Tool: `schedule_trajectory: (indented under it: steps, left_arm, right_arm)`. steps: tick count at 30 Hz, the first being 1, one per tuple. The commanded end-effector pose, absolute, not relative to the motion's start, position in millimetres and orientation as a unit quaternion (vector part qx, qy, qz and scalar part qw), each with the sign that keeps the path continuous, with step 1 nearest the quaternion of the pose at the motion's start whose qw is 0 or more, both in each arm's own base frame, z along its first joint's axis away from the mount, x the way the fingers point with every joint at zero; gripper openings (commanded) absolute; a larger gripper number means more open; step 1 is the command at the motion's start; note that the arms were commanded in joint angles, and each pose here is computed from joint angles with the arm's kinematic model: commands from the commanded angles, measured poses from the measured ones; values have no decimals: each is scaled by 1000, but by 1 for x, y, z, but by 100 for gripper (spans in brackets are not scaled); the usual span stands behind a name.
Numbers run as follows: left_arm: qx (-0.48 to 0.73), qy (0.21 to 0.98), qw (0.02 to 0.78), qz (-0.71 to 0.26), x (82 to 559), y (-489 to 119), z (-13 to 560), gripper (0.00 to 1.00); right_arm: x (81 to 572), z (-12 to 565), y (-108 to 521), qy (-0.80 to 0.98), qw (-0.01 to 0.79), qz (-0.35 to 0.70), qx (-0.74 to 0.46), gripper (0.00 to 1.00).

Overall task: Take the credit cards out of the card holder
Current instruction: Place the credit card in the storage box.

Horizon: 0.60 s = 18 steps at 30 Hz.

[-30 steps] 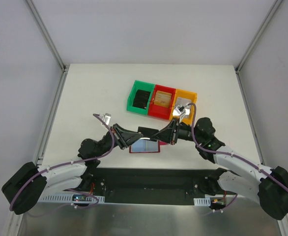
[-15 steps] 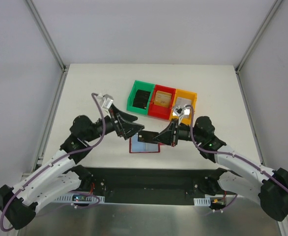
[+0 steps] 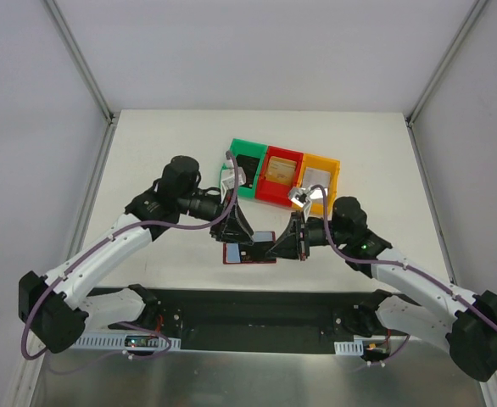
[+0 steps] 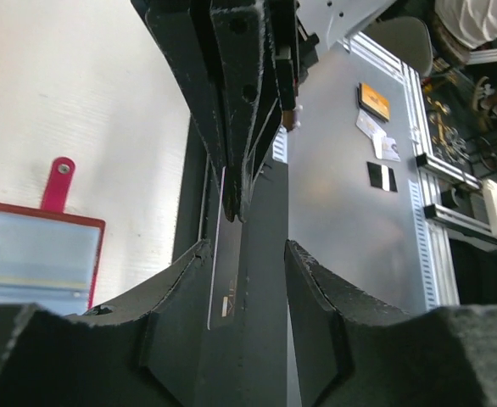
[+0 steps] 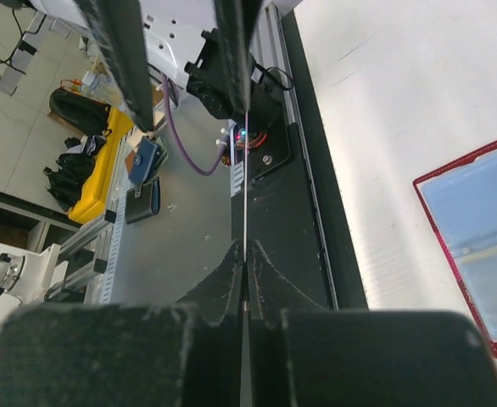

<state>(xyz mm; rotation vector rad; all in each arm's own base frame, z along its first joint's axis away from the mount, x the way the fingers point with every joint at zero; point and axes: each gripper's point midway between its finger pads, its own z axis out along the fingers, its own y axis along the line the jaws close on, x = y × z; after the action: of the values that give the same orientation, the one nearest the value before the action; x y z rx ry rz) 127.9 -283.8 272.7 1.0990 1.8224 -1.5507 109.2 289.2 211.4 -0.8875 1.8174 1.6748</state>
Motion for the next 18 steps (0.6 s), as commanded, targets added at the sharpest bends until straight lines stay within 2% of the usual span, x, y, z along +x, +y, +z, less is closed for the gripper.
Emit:
schedule_trajectory:
  steps: [1,18]
  left_arm:
    - [442,631,221,-597,118,-284,287,39]
    - [439,656,183,-586,123,-289,255,38]
  right_arm:
    - [104,232,289,639,269,622,-364,1]
    - [106,233,291,640,270,618,-367,1]
